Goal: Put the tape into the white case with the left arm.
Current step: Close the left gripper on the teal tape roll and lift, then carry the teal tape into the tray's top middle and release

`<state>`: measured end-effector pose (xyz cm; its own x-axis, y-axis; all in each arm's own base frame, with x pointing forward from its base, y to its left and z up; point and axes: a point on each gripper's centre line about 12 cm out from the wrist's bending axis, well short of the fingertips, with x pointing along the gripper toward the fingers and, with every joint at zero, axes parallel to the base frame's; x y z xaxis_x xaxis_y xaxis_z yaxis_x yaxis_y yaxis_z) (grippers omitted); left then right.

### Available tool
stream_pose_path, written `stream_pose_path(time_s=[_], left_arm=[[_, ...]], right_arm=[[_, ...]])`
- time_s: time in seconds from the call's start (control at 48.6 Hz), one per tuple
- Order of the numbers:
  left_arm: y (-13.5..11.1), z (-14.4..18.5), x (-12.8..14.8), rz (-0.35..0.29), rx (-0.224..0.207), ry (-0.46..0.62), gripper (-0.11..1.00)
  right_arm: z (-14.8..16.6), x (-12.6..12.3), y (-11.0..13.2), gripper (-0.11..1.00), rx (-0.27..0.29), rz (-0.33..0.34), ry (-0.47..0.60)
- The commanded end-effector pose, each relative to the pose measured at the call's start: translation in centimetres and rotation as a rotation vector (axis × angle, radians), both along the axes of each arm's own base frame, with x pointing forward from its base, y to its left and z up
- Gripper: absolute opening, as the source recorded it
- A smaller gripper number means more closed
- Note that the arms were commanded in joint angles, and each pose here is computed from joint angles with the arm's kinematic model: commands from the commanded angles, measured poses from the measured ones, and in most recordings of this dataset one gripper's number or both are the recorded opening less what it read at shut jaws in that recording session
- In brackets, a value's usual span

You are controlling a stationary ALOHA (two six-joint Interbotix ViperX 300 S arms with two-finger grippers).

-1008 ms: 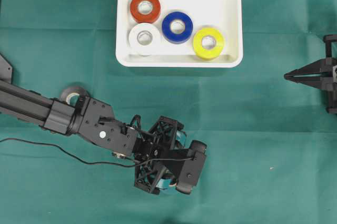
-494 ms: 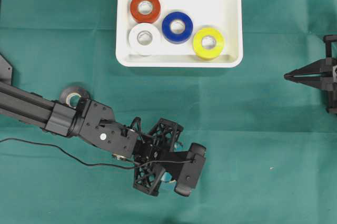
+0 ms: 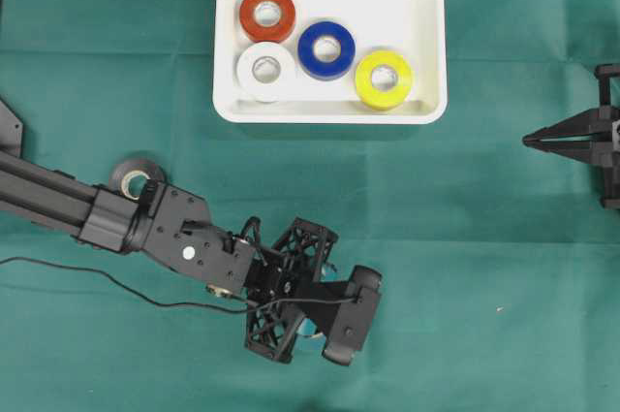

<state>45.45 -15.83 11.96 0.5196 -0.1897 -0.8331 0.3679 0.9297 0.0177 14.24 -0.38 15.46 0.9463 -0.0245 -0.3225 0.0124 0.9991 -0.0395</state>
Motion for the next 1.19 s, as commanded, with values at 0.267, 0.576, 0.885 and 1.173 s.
stream_pose_path(time_s=[0.267,0.576,0.885,1.173], left_arm=[[0.0,7.5,0.1,-0.006,-0.012,-0.046,0.24],[6.2,7.5,0.4,0.081,0.024,-0.032,0.24],[14.9,7.1,0.2,0.24,0.049,-0.016,0.24],[20.8,7.5,0.4,0.305,0.091,-0.056,0.24]], right_arm=[[0.4,0.2,0.0,-0.09,-0.002,0.001,-0.011],[0.4,0.2,0.0,-0.09,0.0,0.001,-0.012],[0.4,0.2,0.0,-0.09,0.0,0.001,-0.011],[0.4,0.2,0.0,-0.09,0.0,0.001,-0.012]])
